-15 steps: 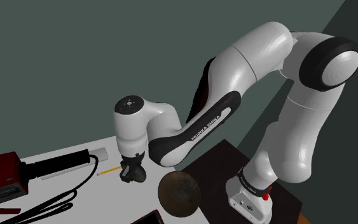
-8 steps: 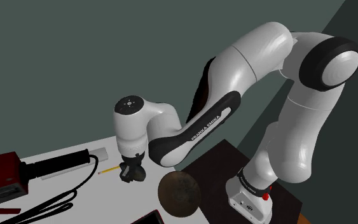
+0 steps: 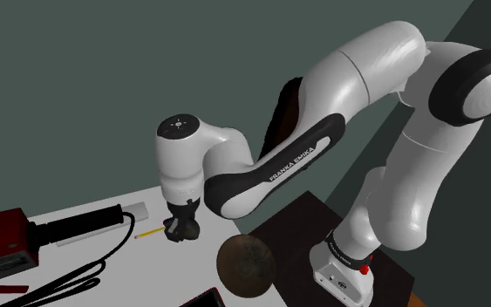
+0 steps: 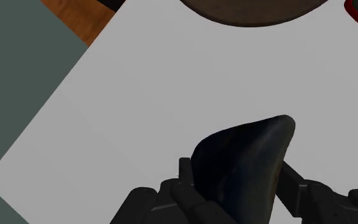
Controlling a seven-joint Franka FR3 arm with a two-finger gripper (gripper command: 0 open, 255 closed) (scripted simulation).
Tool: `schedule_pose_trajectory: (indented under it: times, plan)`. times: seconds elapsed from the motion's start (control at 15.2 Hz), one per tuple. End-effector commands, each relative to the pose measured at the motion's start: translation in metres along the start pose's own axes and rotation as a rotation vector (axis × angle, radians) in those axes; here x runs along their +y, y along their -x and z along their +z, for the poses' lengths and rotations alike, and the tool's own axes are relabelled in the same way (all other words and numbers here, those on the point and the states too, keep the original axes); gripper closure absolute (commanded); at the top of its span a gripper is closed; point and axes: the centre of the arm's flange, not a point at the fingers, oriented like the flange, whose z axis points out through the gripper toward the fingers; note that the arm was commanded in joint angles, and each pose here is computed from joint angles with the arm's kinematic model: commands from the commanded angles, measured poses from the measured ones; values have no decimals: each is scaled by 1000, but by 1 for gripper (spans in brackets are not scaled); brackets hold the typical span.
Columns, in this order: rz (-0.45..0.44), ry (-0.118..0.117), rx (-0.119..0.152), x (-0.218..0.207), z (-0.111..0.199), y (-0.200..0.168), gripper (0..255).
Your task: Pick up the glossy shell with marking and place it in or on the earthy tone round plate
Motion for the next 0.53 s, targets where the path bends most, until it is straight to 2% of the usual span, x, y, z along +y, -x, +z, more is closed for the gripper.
schedule_pose_trajectory:
  times: [0.0,0.46]
  plan:
    - [0,0,0,2,-11,2,255]
    - [0,0,0,6,-47,5,255]
